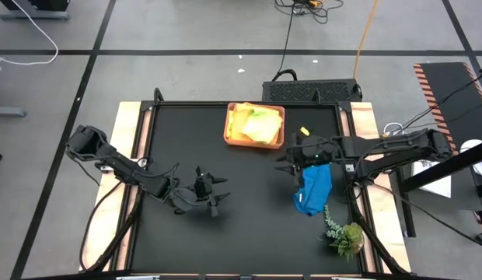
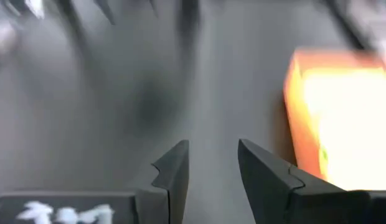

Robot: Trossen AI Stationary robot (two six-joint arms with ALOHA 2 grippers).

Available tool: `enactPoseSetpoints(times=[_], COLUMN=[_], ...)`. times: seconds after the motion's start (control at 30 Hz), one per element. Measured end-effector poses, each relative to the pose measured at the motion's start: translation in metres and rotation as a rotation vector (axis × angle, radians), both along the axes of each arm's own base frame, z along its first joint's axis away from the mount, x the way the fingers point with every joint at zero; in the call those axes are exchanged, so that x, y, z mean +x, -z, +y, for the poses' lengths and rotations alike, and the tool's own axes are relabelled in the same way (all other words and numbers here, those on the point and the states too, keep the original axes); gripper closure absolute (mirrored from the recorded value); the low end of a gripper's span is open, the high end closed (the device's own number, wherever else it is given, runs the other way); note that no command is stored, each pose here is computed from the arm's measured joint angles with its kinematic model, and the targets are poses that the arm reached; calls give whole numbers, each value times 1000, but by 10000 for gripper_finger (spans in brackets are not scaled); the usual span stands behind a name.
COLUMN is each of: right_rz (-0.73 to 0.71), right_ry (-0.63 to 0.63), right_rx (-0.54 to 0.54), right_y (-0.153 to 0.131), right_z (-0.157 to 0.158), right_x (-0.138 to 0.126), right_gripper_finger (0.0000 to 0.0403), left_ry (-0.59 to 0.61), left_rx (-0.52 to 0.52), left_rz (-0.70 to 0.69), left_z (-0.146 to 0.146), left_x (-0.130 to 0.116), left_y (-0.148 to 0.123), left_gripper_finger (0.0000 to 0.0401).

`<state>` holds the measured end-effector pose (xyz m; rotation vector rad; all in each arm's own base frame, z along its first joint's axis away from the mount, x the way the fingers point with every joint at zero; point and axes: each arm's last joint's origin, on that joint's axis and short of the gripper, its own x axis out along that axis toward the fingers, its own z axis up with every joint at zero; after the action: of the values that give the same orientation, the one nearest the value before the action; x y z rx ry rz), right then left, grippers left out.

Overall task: Fold microfiber towels
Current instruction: Fold the blue towel

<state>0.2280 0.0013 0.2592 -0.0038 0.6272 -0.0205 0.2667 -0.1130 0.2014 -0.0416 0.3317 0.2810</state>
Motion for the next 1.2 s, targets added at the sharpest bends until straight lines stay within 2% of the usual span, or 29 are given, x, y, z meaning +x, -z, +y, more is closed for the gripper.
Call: enactPoseSetpoints(times=[0.17, 0.27, 0.4, 0.6, 0.7, 0.83, 0.93, 1.07, 1.2], right_rz=[347, 506, 612, 746, 783, 785, 809, 688, 535], right_ry=[164, 255, 280, 416, 412, 333, 300, 227, 148], right_rx=[109, 171, 262, 349, 428, 558, 554, 509, 471], right_y=[20, 31, 53, 91, 110, 128, 137, 139, 132], right_z=[-4, -4, -2, -10, -12, -12, -11, -13, -14], right_x=[-24, -39, -49, -63, -65, -61, -57, -43, -31], right_gripper_finger=[275, 275, 266, 240, 232, 236, 251, 297, 372], left_ry=[8, 13, 18, 44, 45, 45, 45, 45, 45], left_rx=[21, 42, 59, 59, 58, 59, 59, 59, 59], left_rz=[7, 14, 20, 27, 28, 29, 30, 30, 30], left_z=[0, 1, 2, 1, 1, 1, 1, 1, 1], left_x=[0, 0, 1, 1, 1, 1, 1, 1, 1], left_y=[0, 0, 0, 0, 1, 1, 1, 1, 1], left_gripper_finger=[176, 176, 176, 176, 176, 176, 176, 176, 176])
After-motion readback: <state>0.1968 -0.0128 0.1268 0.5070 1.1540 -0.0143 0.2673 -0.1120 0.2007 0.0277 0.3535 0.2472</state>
